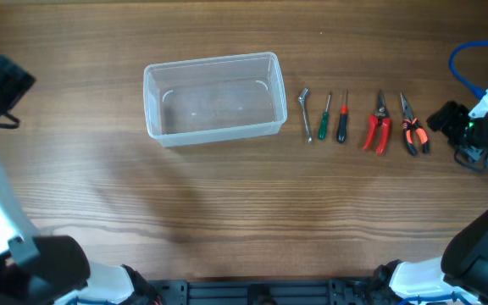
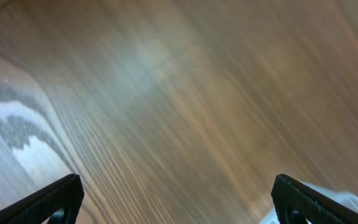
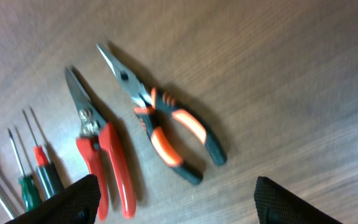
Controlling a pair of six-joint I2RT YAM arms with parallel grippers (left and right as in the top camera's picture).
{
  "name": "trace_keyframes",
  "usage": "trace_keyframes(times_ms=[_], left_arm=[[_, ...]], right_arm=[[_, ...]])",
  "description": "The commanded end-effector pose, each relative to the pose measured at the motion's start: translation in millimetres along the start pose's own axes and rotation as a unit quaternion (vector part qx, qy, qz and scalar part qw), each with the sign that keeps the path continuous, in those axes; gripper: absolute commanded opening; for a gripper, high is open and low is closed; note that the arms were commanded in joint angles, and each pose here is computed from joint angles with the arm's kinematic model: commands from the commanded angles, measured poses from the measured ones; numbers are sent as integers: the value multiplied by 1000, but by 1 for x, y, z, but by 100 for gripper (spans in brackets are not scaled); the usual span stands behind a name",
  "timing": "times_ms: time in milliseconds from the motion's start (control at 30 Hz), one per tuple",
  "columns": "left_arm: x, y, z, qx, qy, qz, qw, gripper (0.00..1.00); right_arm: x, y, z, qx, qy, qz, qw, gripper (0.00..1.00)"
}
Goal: Pack container
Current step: 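Release the container and retract the left arm to the side, then move the right gripper over the orange-black needle-nose pliers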
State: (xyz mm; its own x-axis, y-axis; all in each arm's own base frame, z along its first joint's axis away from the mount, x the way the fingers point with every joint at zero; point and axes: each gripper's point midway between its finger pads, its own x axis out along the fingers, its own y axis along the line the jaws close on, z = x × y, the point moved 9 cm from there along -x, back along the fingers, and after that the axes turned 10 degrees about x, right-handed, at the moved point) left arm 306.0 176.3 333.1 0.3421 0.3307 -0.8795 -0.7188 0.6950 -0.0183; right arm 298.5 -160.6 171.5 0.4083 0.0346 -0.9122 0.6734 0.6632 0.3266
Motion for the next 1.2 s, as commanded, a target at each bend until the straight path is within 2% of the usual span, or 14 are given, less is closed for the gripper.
trace_keyframes(times_ms=[0, 67, 267, 467, 567, 633, 700, 833, 900, 967, 1067, 1167], left_arm=[[24, 19, 4, -39, 34, 7, 999, 100], [30, 25, 5, -46, 40, 13, 998, 100], [32, 29, 6, -52, 43, 16, 998, 100], [32, 29, 6, -52, 43, 16, 998, 100], [32, 29, 6, -52, 43, 16, 998, 100], [32, 29, 6, -52, 43, 16, 998, 100], [32, 29, 6, -52, 43, 16, 998, 100], [32, 29, 6, -52, 43, 16, 998, 100], [32, 29, 6, -52, 43, 16, 998, 100], [32, 29, 6, -52, 43, 16, 998, 100], [32, 29, 6, -52, 43, 16, 998, 100], [32, 29, 6, -52, 43, 16, 998, 100]], right_arm=[[2, 0, 1, 4, 3, -11, 1000, 79], [2, 0, 4, -9, -9, -13, 1000, 79], [0, 7, 26, -136, -79, -4, 988, 75], [1, 9, 31, -176, -94, -4, 980, 85], [7, 7, 29, -228, -83, -12, 970, 80], [13, 5, 29, -254, -75, -15, 964, 70], [18, 3, 28, -278, -65, -18, 958, 65], [33, -2, 25, -276, -43, -22, 960, 64], [40, -4, 24, -222, -33, -20, 974, 65], [38, -5, 22, -180, -28, -20, 983, 96], [31, -1, 18, -167, -21, -2, 986, 99], [12, 6, 29, -183, -50, -9, 982, 100]])
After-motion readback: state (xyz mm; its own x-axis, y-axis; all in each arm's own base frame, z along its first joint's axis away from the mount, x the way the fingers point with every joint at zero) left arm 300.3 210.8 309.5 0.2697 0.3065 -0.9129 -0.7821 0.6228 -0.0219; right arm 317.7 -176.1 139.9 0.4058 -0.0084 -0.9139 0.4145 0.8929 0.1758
